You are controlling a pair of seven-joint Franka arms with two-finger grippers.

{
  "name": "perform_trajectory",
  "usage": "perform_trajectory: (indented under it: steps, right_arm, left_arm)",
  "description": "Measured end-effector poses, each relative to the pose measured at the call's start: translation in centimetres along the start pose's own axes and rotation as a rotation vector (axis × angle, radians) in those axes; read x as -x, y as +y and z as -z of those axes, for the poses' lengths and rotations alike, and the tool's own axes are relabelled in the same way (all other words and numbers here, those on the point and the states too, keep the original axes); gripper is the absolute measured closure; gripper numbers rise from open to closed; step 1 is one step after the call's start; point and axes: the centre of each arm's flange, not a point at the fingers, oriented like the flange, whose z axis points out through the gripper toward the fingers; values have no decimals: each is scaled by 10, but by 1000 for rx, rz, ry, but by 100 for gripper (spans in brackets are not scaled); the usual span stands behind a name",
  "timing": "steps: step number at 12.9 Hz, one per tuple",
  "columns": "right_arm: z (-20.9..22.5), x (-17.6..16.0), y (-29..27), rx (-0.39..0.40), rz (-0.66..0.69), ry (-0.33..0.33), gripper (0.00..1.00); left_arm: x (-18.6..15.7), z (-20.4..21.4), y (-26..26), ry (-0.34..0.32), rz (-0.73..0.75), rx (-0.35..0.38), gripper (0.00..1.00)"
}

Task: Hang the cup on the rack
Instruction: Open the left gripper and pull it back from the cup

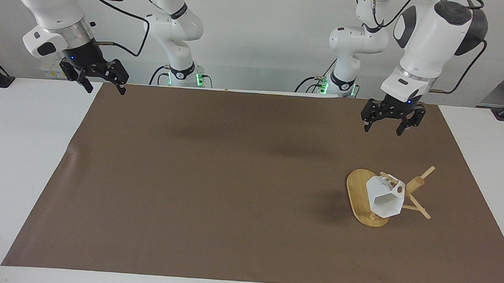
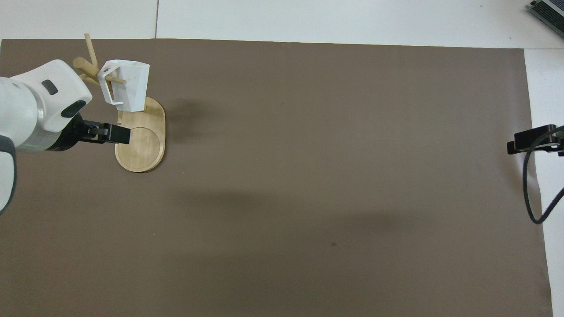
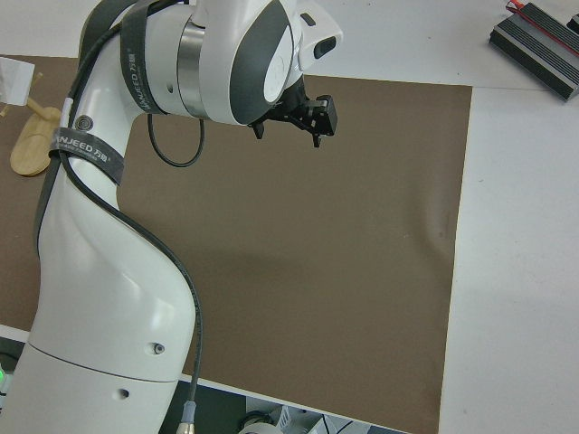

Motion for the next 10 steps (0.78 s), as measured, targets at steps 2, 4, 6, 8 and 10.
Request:
perform_trajectory:
  steps: [2, 4, 6, 8, 10]
  right_arm:
    - [0, 0, 0, 0, 0, 0, 0]
    - [0, 0, 0, 0, 0, 0, 0]
    - [0, 0, 0, 0, 0, 0, 0]
    - [0, 0, 0, 0, 0, 0, 0]
    - [0, 0, 0, 0, 0, 0, 0]
  left_arm:
    - [17, 21, 0, -21, -34, -9, 0]
    - [25, 29, 1, -39, -51, -12, 0]
    - [27, 43, 1, -37, -65, -12, 0]
    - [23, 57, -3, -13, -69, -10, 0]
    - [18, 64, -9, -14, -66, -7, 0]
